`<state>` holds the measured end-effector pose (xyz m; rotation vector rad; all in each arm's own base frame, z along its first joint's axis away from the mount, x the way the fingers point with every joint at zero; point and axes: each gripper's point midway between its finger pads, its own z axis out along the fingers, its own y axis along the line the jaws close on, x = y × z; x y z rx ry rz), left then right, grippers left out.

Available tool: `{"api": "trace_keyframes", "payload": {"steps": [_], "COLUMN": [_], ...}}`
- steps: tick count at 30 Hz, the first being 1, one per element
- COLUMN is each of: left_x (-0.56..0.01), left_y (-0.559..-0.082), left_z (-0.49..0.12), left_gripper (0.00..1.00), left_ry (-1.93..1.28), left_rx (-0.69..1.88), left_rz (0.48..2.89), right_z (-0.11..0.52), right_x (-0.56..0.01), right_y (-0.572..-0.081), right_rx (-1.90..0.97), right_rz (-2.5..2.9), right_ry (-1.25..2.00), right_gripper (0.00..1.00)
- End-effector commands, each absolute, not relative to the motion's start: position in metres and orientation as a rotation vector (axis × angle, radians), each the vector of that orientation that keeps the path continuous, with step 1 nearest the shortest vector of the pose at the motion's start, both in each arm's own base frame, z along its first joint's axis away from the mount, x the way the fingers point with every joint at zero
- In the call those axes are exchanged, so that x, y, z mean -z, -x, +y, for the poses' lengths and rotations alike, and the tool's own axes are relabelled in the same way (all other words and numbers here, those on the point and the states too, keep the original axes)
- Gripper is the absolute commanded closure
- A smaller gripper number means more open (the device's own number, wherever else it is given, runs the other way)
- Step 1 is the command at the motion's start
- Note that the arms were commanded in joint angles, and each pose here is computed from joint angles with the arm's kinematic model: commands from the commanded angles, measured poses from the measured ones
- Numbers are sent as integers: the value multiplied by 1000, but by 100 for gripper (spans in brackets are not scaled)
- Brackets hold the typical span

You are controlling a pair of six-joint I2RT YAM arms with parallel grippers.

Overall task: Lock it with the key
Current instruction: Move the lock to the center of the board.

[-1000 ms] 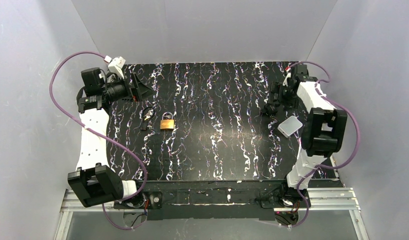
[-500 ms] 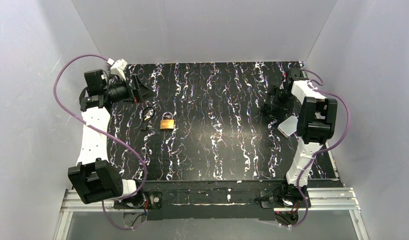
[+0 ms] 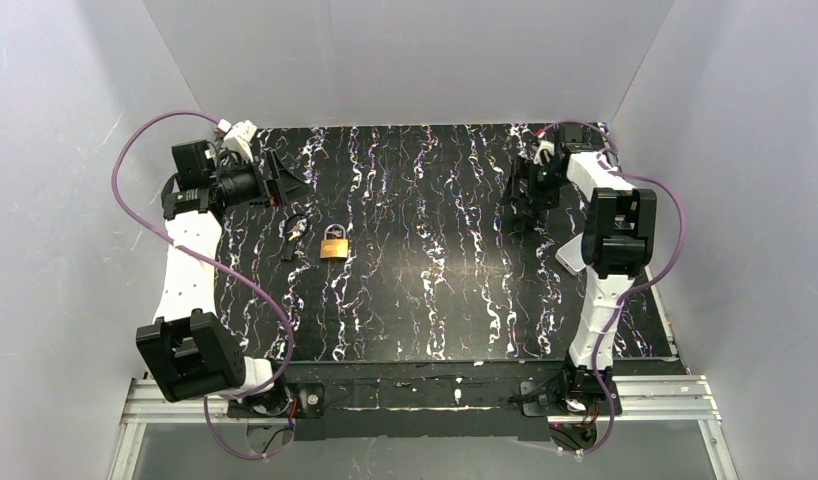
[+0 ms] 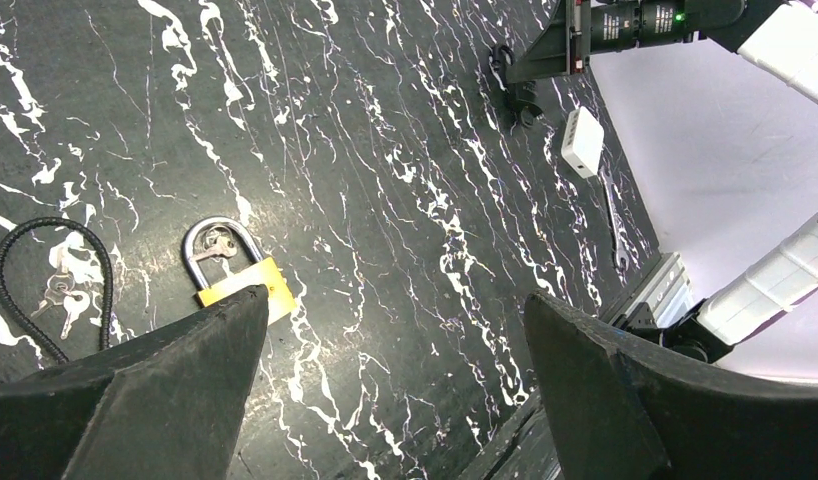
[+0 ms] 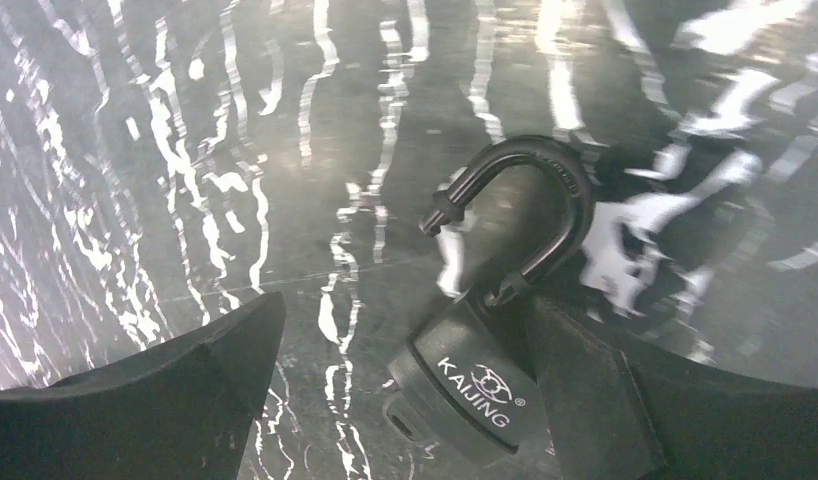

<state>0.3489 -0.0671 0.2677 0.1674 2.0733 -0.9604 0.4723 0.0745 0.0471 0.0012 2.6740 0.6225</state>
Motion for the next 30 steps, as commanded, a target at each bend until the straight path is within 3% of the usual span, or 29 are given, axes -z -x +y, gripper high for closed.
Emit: {"api": "trace_keyframes", "payload": {"steps": [1,11,22,30], "left_x": [-274,-277,-282,-287], "left_y": [-347,-344,-342,-341], "left_z": [-69,-73,-74,-75], "left_gripper": [2,2,2,2], "left_ry": [-187,-210,-224,-222], "left_rx": [990,1027,1024,1035], "left_rz": [2056,2042,2031,2019], "right_z": [126,172,113,106], "right_x": [-67,-123,-112,-80], "right_y": [-467,-424,-451,-450], "right_rx": [-780,-946,-369,-262], "right_rz": [2589,2333,2390,2502], "right_ry": [338,917,834,786], "right_gripper": [3,10,4,4]}}
